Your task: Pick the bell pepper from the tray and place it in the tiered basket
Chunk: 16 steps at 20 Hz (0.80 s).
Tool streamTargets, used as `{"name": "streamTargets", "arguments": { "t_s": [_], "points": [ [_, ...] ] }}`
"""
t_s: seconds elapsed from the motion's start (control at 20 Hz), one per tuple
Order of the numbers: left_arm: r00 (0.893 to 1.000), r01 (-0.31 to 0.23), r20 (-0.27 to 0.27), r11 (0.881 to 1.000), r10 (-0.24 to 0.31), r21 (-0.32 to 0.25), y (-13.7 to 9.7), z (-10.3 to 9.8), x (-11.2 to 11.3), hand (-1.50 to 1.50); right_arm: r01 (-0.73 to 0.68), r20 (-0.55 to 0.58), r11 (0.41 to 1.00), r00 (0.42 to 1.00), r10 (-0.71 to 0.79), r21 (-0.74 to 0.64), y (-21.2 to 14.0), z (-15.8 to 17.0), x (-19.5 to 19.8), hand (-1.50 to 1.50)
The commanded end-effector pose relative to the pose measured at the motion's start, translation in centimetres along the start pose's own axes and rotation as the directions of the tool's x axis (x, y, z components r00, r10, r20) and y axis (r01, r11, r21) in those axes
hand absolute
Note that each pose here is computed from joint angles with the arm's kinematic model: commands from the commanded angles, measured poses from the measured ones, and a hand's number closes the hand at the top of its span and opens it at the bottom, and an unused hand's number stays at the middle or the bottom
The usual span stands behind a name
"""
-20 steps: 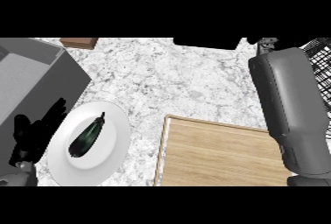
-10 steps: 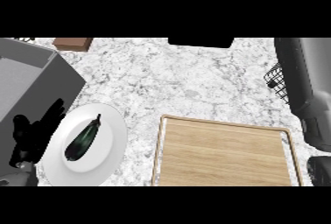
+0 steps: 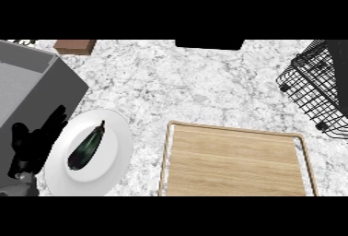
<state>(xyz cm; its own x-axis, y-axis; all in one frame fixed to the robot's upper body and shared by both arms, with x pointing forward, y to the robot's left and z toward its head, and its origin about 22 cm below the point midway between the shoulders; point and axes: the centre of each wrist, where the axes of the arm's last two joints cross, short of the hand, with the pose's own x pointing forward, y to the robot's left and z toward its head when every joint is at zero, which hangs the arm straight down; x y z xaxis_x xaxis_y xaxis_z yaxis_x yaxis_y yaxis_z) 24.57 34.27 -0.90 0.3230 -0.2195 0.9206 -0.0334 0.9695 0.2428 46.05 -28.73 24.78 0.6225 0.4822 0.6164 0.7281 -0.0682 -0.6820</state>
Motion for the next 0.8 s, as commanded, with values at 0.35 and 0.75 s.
{"name": "streamTargets", "arguments": {
  "t_s": [0.35,0.75],
  "points": [
    [1.0,-0.01,0.018,1.0,0.01,0.0,-0.1,-0.4,0.7,0.0,-0.422,0.079,0.905,0.902,0.425,-0.054,2.1,-4.7,-5.8,1.5],
    [1.0,0.008,-0.018,1.0,-0.007,0.019,0.5,1.1,-0.8,0.0,-0.624,0.177,0.78,0.764,0.62,-0.041,-0.1,-7.8,-5.5,1.5]
  ]
}}
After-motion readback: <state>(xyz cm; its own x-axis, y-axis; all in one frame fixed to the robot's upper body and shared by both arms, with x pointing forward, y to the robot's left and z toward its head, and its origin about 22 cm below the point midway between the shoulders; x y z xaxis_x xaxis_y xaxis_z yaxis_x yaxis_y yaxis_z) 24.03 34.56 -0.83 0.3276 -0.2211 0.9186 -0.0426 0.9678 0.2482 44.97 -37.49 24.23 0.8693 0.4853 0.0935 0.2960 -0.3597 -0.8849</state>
